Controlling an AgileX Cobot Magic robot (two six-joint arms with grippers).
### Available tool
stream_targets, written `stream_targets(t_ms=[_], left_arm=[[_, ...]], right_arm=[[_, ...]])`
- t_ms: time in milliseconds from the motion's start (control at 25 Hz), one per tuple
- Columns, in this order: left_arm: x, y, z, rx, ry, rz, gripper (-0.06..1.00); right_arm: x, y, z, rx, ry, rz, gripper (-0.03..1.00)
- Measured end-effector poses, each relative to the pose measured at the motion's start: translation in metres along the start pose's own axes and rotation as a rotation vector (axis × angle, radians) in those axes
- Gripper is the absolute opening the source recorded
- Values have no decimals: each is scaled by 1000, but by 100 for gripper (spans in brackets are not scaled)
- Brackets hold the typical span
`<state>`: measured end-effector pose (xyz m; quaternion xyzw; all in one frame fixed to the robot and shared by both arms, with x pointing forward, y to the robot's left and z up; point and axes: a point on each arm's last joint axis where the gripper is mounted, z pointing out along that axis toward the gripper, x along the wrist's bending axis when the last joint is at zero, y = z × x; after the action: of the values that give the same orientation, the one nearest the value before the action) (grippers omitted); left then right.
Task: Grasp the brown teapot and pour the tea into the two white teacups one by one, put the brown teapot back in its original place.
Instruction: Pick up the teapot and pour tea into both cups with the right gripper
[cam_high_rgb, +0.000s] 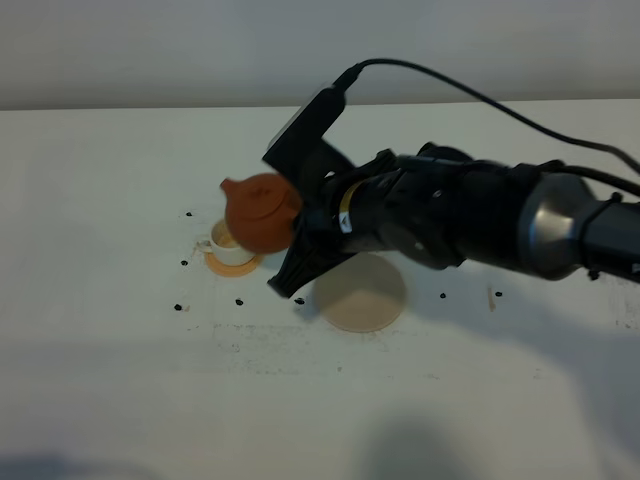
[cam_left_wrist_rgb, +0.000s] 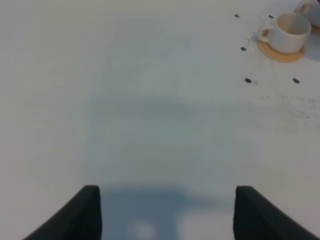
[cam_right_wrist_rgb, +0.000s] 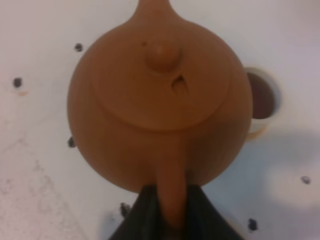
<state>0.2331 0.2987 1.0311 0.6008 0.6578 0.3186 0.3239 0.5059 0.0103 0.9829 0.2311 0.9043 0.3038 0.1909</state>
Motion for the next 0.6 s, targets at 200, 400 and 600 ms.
stream_targets(t_ms=[200, 400, 600], left_arm=[[0, 0, 0, 0, 0, 0, 54], [0, 0, 0, 0, 0, 0, 54], [0, 0, 0, 0, 0, 0, 54]], right_arm=[[6, -9, 15, 45, 9, -26, 9], [7, -13, 21, 65, 6, -45, 9], [8, -17, 29, 90, 8, -59, 9]])
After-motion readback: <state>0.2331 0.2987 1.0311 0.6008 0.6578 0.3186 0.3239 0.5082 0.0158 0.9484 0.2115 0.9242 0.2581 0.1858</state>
